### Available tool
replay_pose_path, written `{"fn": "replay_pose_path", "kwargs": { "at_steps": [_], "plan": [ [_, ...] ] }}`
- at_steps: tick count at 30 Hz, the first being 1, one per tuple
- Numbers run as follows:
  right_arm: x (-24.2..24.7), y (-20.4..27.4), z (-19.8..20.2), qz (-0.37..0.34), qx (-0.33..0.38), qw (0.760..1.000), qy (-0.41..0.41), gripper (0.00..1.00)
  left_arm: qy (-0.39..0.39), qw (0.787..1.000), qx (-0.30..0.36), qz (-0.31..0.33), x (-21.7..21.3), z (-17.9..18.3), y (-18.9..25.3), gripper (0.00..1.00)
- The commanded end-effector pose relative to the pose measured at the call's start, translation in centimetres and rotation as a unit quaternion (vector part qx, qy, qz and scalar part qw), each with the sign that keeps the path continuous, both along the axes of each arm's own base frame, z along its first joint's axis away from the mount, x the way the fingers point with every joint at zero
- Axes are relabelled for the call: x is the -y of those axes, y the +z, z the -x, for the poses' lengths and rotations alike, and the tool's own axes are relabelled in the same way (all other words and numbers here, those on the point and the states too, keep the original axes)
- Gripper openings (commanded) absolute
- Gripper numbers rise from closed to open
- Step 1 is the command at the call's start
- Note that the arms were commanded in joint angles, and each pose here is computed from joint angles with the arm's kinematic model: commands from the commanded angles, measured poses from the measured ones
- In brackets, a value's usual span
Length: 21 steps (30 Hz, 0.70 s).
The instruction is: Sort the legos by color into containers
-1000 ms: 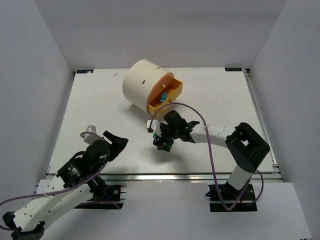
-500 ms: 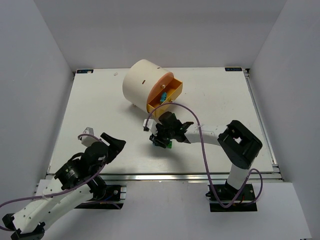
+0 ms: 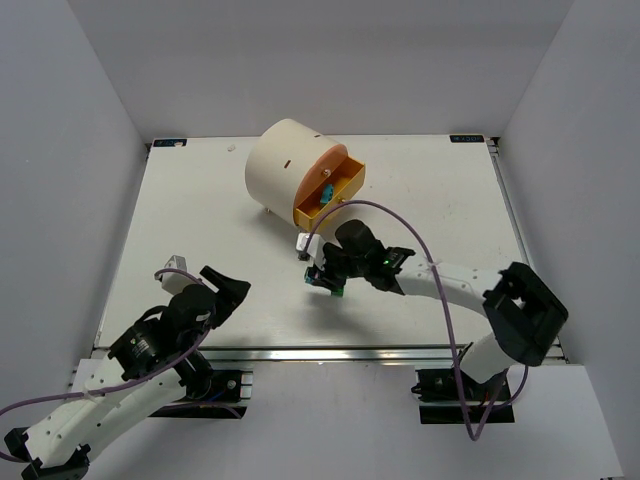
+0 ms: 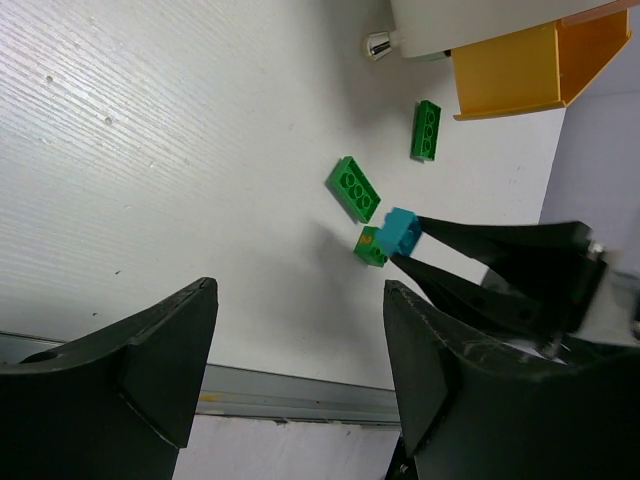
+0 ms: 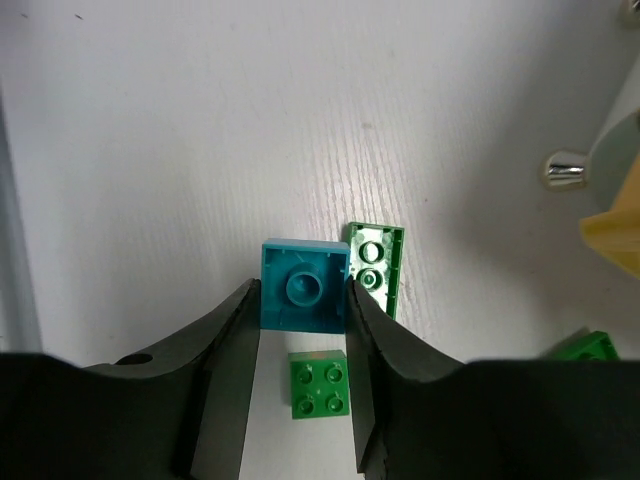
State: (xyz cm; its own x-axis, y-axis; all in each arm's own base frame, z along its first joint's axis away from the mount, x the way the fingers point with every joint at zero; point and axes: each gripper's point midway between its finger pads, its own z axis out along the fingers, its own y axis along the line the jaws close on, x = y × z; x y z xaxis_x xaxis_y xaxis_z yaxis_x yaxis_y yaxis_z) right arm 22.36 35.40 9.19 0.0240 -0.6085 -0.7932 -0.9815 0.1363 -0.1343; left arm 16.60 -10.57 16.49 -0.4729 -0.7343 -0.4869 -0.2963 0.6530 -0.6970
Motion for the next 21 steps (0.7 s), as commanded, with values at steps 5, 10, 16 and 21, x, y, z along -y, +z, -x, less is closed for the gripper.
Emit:
{"fn": "replay_pose_path", "kwargs": {
  "at_steps": [5, 10, 16, 21],
  "plan": [
    [0.7, 6.8, -0.4, -0.087, 0.045, 0.995, -0.009, 0.23, 0.01, 1.0, 0.014, 0.011, -0.1, -0.3, 1.2, 0.77],
    [2.5, 11.5, -3.8, -0.131, 0.075, 0.986, -0.068, 0.22, 0.0, 1.0, 0.019, 0.014, 0.3, -0.5, 1.2, 0.77],
    [3.4, 17.1, -8.3, -0.187, 0.073, 0.971, -0.132, 0.22, -0.025, 0.999, 0.021, 0.02, 2.0, -1.0, 0.7, 0.77],
    [2.2, 18.8, -11.4, -0.207, 0.06, 0.966, -0.139, 0.21, -0.036, 0.999, 0.023, 0.021, 3.0, -1.4, 0.7, 0.77]
  ]
}}
